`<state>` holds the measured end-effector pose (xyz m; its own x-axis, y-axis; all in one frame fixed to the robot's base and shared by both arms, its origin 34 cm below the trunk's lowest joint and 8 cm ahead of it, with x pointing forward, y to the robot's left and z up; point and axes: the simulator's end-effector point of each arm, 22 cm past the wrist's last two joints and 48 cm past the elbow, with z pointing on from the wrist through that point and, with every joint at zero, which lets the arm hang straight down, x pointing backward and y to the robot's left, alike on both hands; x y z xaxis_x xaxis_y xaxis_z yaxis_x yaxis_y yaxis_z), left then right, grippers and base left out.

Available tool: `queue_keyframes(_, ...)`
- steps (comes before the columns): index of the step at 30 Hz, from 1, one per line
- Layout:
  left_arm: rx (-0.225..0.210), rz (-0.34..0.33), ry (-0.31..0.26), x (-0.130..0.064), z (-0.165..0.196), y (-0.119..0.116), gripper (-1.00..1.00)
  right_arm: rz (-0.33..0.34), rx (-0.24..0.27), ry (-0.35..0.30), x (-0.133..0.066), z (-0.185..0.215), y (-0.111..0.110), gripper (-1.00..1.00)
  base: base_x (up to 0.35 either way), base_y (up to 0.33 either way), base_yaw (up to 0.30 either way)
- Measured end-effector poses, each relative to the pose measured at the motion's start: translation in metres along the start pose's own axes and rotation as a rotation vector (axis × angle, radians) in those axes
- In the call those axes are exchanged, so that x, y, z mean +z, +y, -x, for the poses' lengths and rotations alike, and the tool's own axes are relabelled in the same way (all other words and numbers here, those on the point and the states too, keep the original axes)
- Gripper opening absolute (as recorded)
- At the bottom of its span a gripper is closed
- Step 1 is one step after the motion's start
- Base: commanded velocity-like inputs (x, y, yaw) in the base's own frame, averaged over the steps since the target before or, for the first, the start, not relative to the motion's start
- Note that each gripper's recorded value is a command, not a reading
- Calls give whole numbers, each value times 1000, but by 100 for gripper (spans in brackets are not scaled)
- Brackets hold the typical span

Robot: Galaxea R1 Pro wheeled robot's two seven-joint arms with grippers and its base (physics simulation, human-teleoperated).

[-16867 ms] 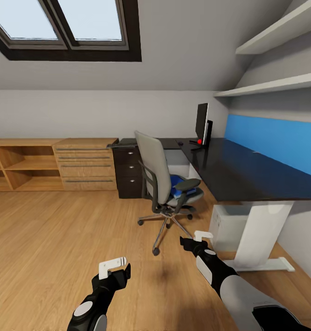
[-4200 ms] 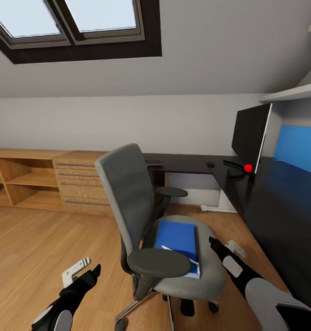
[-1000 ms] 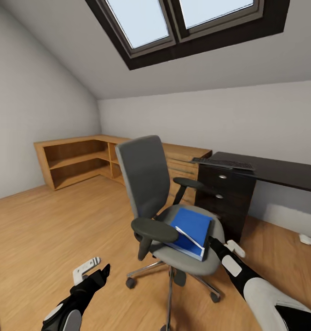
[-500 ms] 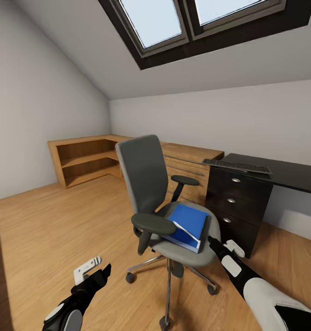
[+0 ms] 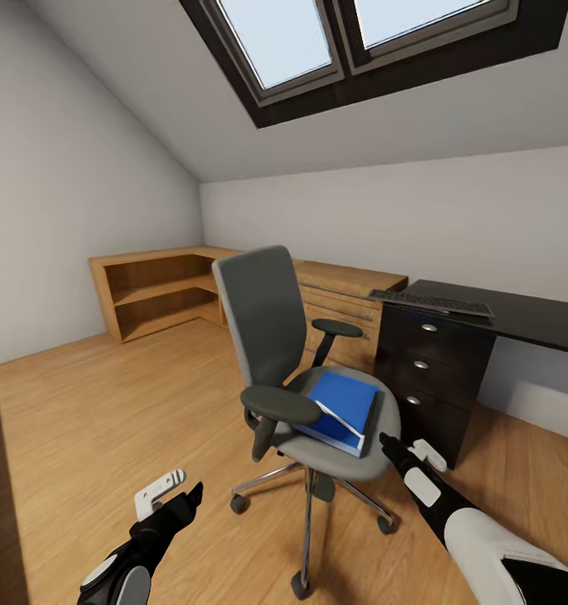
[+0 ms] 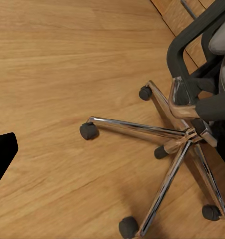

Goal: In the bedroom, organize the workspace by keeping the computer under the desk, ensuring the monitor is on the desk, placing the keyboard on the desk next to the monitor, placing the mouse on the desk next to the keyboard, moving the folder from the swivel chair onto the desk next to the mouse, stacking the notebook on top of the folder with the pen on top of the notebook, and positioning the swivel chair next to the desk.

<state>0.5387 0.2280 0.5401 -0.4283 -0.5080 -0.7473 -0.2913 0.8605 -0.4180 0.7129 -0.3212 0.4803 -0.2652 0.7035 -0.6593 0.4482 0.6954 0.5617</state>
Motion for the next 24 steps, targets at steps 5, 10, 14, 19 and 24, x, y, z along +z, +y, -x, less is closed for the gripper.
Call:
queue_keyframes(5, 1, 0, 0, 0, 0, 0, 100, 0, 1, 3, 0, -3, 1, 100, -148, -45, 0)
queue_keyframes(10, 1, 0, 0, 0, 0, 0, 100, 0, 1, 5, 0, -4, 1, 100, -275, -75, 0)
queue_keyframes(14, 1, 0, 0, 0, 0, 0, 100, 0, 1, 5, 0, -4, 2, 100, -200, -31, 0)
queue_keyframes(19, 1, 0, 0, 0, 0, 0, 100, 1, 1, 5, 0, -4, 2, 100, -72, -10, 0)
queue_keyframes(24, 1, 0, -1, 0, 0, 0, 100, 2, 2, 7, 0, -5, 3, 100, -17, -2, 0)
